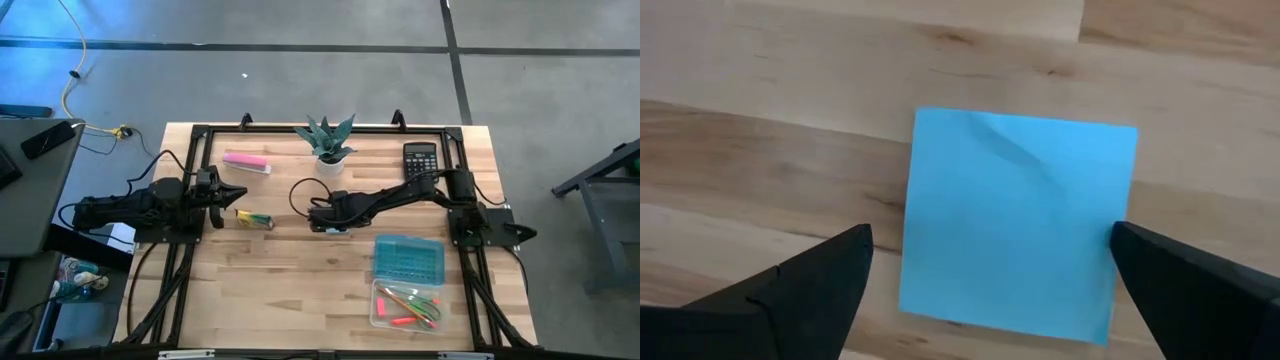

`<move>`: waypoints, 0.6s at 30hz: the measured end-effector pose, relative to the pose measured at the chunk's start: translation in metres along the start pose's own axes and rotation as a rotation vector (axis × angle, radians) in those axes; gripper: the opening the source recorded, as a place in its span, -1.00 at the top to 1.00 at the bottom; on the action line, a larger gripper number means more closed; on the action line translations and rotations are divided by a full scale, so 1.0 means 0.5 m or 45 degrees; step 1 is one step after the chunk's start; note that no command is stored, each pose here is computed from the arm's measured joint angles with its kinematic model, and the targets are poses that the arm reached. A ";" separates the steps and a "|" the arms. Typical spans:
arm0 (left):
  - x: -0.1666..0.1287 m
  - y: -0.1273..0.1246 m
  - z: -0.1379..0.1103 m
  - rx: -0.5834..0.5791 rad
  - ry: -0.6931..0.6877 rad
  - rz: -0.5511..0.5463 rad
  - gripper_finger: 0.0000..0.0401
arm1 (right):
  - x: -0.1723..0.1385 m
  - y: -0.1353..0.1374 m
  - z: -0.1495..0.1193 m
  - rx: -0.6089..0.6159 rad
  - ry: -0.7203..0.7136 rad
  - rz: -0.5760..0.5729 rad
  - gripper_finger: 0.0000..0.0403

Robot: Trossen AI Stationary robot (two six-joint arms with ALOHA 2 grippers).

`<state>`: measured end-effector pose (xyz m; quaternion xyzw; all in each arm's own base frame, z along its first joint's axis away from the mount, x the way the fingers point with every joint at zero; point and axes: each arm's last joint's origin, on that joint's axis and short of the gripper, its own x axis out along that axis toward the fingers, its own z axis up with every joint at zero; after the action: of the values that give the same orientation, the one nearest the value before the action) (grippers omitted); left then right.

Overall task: Pack school essentials
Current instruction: Put the blue sticky notes into the blue supply box

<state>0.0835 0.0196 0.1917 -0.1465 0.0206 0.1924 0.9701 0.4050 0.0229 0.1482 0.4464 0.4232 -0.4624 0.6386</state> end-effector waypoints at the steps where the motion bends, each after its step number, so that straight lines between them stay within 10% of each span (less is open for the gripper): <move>1: 0.000 0.000 0.000 0.000 0.000 0.000 0.92 | 0.000 0.000 -0.001 0.003 0.004 0.006 -0.99; 18: 0.000 0.000 0.000 0.000 0.000 0.000 0.92 | -0.001 -0.026 -0.007 -0.005 0.119 -0.152 -0.99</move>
<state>0.0835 0.0196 0.1917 -0.1466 0.0207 0.1922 0.9701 0.3919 0.0243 0.1454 0.4402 0.4795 -0.4775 0.5902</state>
